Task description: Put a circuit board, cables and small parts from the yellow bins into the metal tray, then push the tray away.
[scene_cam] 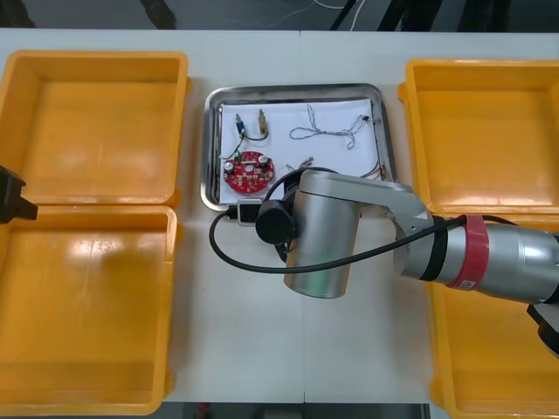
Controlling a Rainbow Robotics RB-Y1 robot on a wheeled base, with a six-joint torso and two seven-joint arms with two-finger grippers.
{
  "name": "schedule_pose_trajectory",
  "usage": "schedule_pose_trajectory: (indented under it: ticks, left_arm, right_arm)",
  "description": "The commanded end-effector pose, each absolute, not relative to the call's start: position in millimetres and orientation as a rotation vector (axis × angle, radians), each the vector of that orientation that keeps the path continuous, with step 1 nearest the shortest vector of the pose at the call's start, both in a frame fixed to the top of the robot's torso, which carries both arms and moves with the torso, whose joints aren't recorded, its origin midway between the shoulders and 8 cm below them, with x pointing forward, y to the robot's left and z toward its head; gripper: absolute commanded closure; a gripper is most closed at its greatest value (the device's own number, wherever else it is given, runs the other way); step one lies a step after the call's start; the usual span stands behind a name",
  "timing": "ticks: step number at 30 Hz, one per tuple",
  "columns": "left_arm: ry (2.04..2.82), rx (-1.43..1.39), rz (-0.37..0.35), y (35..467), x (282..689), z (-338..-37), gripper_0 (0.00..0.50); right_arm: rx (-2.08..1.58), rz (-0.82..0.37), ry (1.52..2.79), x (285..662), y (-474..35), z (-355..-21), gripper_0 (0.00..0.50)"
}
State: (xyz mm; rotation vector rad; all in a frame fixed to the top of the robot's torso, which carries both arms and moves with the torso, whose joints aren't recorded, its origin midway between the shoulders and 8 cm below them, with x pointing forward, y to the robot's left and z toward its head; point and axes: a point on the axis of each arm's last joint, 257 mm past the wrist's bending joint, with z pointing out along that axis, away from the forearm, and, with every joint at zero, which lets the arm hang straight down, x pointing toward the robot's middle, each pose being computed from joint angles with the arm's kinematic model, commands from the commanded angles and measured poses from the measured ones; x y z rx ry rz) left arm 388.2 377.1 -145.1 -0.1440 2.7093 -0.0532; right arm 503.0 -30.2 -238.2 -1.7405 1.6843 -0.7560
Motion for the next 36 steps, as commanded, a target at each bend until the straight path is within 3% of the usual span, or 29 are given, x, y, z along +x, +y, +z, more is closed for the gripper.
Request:
schedule_pose_trajectory:
  ticks: [1,18,25,36]
  left_arm:
    - [2.691,-0.045,0.039,394,383,-131,0.000]
    - [2.691,-0.045,0.039,394,383,-131,0.000]
    - [2.691,-0.045,0.039,394,383,-131,0.000]
    - [2.691,-0.045,0.039,394,383,-131,0.000]
  right_arm:
    - [-1.738,-0.828,1.583,525,-25,-203,0.500]
    - [-1.672,-0.868,1.595,566,-25,-178,0.500]
    - [-1.654,-0.812,1.655,573,-25,-173,0.500]
    - [-1.663,-0.828,1.624,577,-19,-162,0.500]
